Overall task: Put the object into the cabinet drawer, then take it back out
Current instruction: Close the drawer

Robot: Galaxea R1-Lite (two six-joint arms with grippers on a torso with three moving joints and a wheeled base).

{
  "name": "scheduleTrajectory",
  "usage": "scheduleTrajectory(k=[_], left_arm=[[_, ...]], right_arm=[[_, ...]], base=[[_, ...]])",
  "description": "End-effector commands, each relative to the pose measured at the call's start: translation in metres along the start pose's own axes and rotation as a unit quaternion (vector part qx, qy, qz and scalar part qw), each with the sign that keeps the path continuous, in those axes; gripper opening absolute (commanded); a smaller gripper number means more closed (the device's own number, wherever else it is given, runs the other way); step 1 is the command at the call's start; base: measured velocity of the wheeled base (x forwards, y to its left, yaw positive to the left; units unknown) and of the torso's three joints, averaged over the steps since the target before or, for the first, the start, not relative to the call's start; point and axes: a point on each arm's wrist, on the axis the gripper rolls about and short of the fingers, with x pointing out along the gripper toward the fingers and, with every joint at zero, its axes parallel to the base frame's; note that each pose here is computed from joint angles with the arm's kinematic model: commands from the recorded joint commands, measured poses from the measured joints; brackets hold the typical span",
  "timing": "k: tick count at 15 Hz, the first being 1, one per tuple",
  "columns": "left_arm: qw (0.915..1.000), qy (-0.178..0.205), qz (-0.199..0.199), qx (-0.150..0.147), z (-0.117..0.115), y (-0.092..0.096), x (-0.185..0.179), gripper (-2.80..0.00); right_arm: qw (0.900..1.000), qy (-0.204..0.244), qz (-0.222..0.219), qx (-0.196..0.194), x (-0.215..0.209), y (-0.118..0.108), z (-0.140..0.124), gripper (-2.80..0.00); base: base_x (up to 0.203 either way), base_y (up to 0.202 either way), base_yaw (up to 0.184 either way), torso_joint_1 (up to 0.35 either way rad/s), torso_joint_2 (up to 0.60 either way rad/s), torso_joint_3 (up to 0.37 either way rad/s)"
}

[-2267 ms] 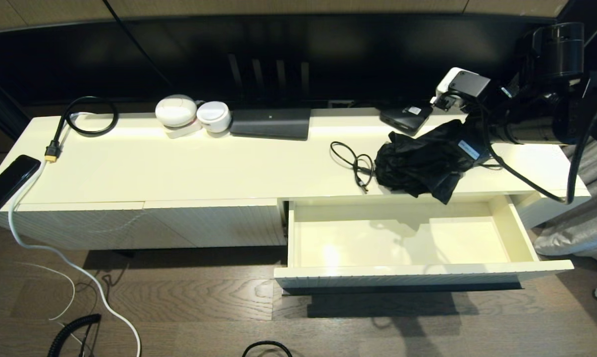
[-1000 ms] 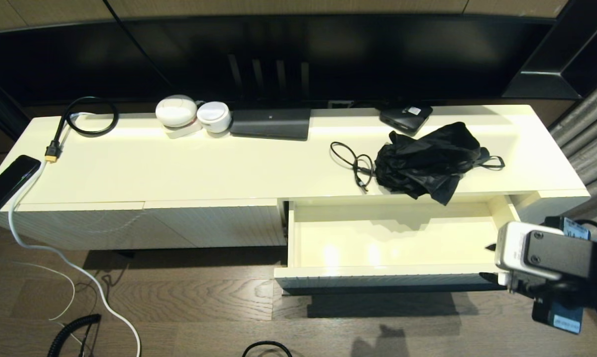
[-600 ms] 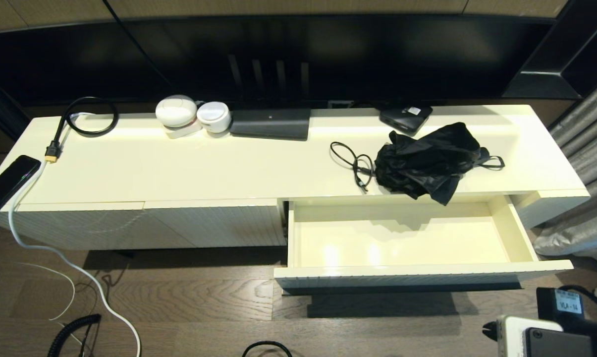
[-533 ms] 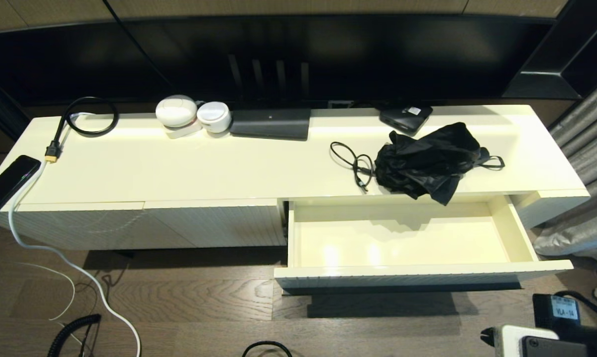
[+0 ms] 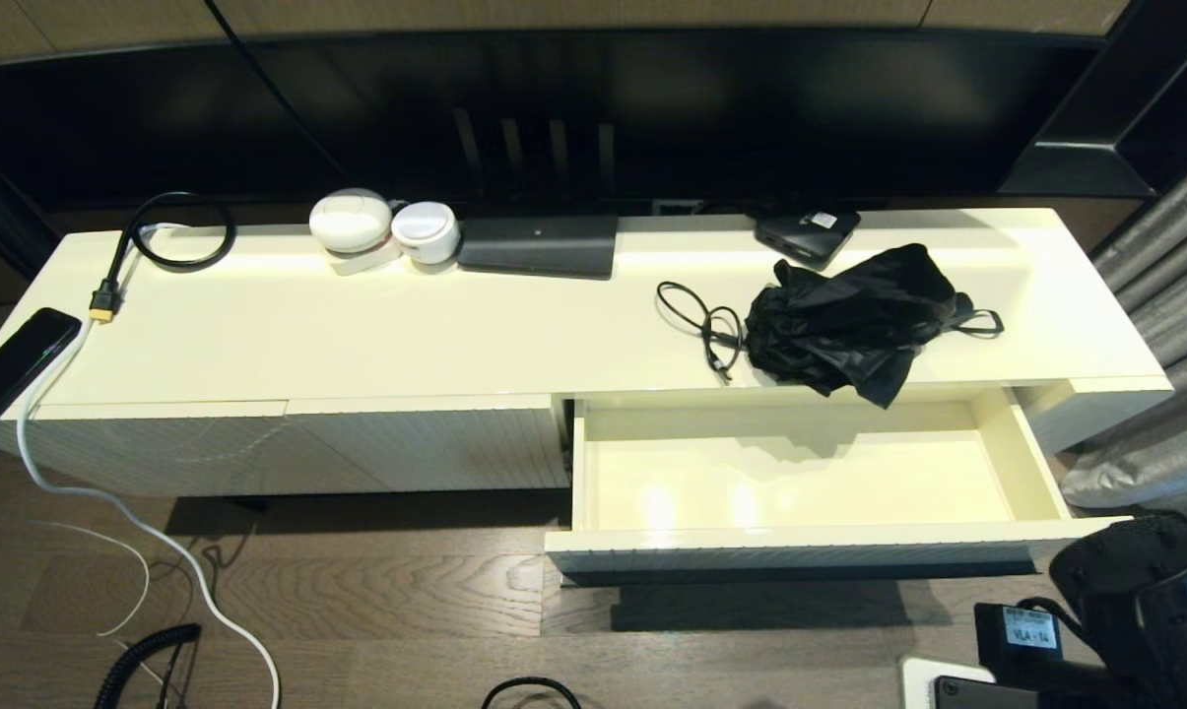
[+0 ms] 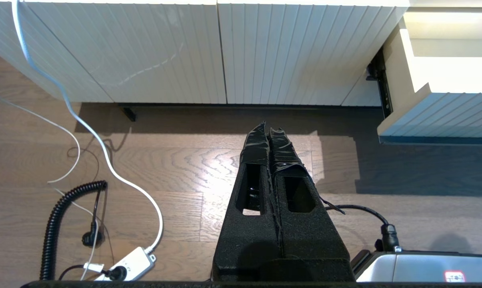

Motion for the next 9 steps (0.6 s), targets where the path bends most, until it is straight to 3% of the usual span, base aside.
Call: scheduleTrajectory(k=[1,9], left_arm=[[1.0000,0.000,0.001,0.000,0.000,0.000,0.000,-2.80],[1.0000,0.000,0.001,0.000,0.000,0.000,0.000,-2.80]], right_arm=[[1.000,0.018,0.016,-0.003,0.021,0.002,0.001,-2.80],[1.000,0.012,-0.019,0.016,0.058,-0.005,0.003,-2.80]], base=[[0.000,0.000,0.000,0.000,0.00,0.000],[0.000,0.000,0.000,0.000,0.00,0.000]])
